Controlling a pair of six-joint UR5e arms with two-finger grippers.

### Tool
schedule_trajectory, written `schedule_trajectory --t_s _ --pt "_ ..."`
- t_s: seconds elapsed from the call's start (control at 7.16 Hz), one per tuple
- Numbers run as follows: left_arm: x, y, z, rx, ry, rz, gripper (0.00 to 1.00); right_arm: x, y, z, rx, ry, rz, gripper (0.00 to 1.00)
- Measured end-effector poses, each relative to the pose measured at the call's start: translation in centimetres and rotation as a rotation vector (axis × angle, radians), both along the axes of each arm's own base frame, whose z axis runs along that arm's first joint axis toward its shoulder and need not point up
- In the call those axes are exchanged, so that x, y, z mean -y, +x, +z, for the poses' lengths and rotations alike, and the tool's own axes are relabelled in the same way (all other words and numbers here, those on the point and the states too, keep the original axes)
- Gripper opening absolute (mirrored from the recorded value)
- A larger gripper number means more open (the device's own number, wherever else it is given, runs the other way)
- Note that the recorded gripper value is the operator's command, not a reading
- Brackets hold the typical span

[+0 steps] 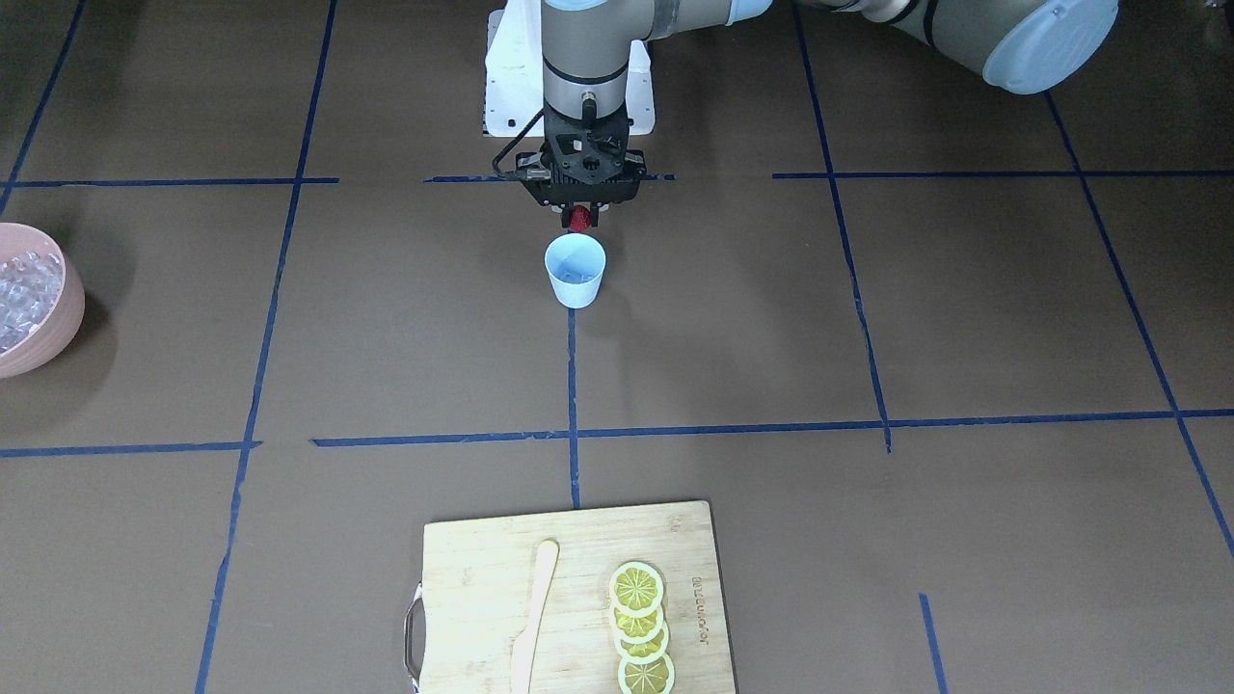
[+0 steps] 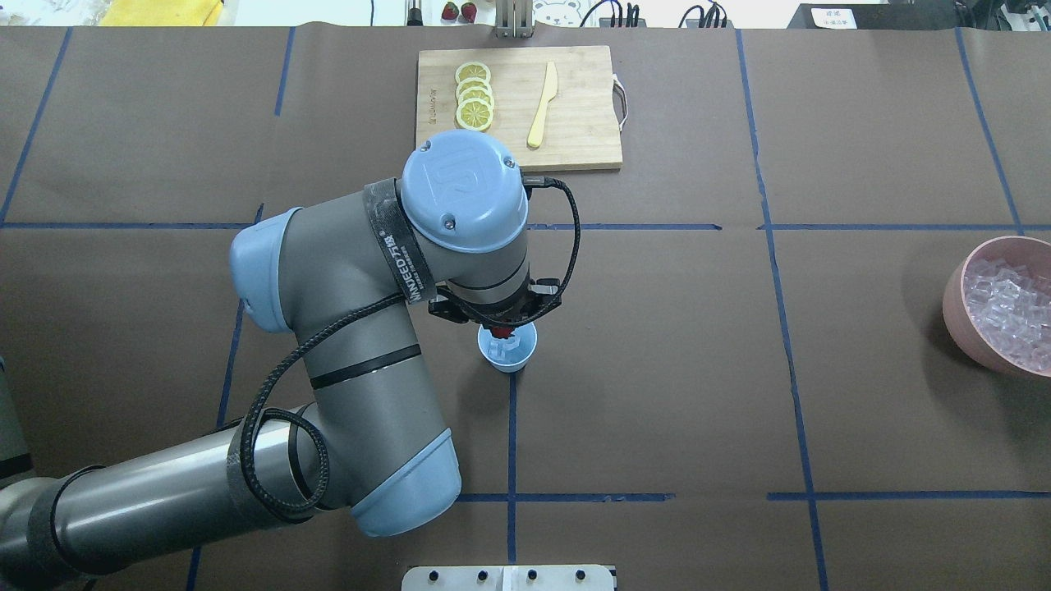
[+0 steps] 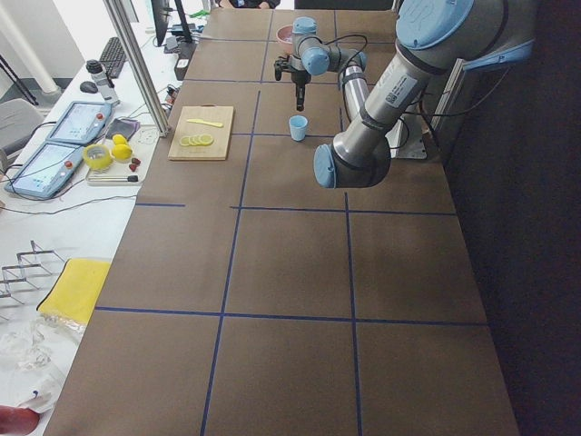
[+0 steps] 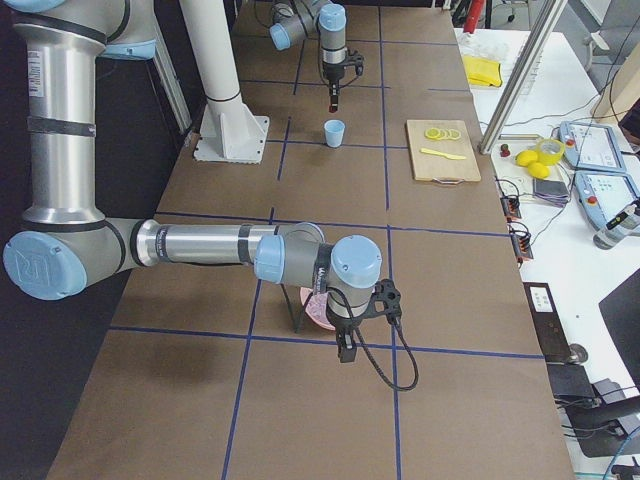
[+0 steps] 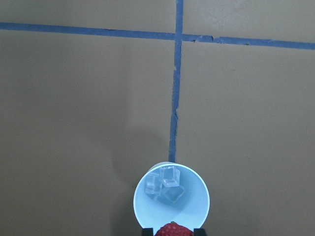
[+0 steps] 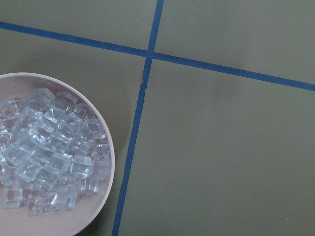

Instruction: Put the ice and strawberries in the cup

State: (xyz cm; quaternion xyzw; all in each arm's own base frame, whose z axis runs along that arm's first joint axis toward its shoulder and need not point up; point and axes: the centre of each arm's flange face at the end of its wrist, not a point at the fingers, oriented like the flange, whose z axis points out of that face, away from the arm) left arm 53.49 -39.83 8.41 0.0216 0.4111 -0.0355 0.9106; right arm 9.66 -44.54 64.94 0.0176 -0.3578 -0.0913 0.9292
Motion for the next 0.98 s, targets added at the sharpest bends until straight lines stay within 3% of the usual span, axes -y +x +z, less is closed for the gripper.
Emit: schedule_trajectory --t_s 0.98 --pt "-0.1 -1.1 1.1 0.006 0.027 0.002 1.00 0.0 0.0 0.0 0.000 0.001 0.000 0.99"
